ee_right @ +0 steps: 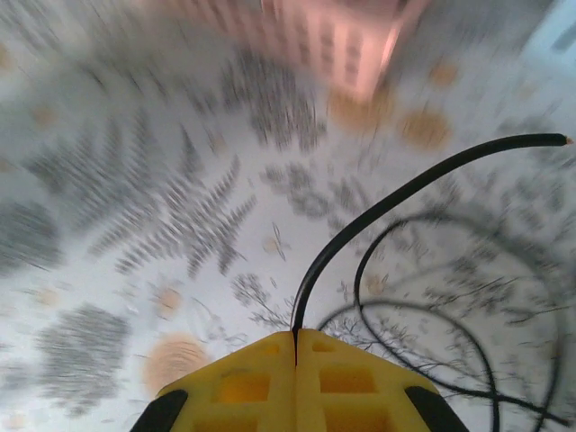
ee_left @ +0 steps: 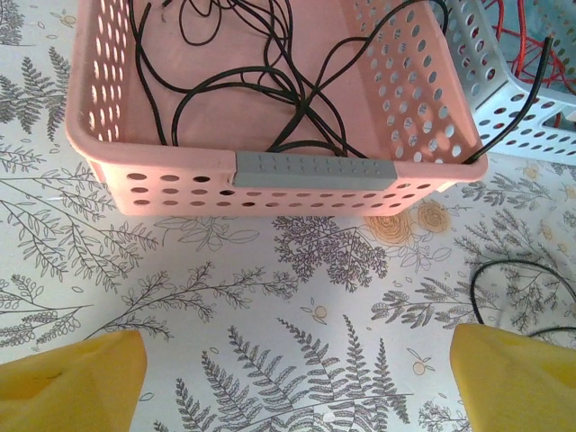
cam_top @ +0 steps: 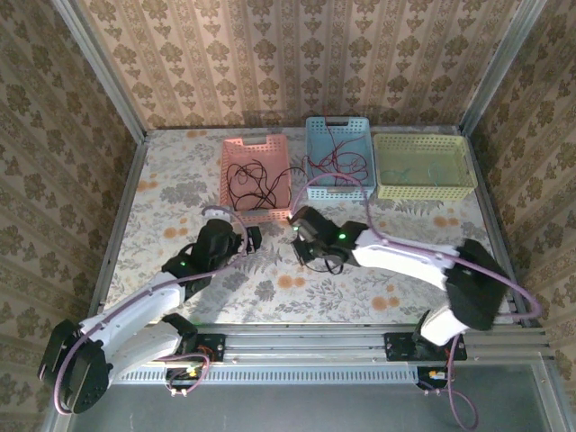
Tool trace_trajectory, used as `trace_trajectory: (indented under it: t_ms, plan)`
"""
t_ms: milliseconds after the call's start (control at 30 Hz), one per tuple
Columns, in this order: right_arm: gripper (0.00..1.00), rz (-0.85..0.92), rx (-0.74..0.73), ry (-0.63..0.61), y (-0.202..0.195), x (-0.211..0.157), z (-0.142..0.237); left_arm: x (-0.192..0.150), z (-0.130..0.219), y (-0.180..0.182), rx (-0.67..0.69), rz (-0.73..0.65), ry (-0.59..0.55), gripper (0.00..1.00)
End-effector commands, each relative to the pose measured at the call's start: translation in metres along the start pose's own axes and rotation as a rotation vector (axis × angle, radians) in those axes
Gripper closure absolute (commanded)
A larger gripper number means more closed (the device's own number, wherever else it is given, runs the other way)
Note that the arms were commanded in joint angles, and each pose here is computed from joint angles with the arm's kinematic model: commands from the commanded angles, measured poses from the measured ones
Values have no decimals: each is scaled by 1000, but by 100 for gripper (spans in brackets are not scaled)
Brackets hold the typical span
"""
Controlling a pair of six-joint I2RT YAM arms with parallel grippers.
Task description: Untangle the cables
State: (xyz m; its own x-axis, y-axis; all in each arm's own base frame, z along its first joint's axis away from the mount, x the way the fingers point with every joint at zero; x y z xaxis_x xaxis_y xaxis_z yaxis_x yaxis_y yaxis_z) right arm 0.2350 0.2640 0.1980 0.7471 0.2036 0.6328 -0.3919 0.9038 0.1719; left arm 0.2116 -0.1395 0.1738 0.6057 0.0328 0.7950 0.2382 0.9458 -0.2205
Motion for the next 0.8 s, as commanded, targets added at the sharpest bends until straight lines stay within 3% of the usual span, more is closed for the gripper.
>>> trace_trajectory:
  t_ms: [0,267,433,633,767]
  plan:
    - [100,-28,19,-149,-1,31,56,0,3,3,0,-8,3,11]
    - [100,-16,182,-493,22,122,178,4,16,10,36,3,-30,12]
    - [100,6,359,-630,56,177,218,-4,29,22,67,39,-64,12]
    - [100,41,448,-621,95,227,191,-19,46,32,47,96,-89,13]
    - [100,10,439,-616,97,254,146,-26,55,37,43,110,-92,13]
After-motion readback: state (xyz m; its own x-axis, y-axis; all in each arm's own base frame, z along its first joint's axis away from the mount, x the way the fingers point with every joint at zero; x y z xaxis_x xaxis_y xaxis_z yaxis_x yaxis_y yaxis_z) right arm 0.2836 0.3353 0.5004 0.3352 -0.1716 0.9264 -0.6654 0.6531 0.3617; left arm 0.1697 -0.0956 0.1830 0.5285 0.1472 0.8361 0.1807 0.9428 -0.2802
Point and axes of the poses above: each hand's point on the last joint's axis, 136 mm out from that joint toward the fingers, its own z axis back along the fingers, its own y axis along the line the jaws close on, x = y × z, the point moved 7 cm from there along z, back along the fingers, and after that the axes turned 8 degrees about -z, right-handed, at the moved point
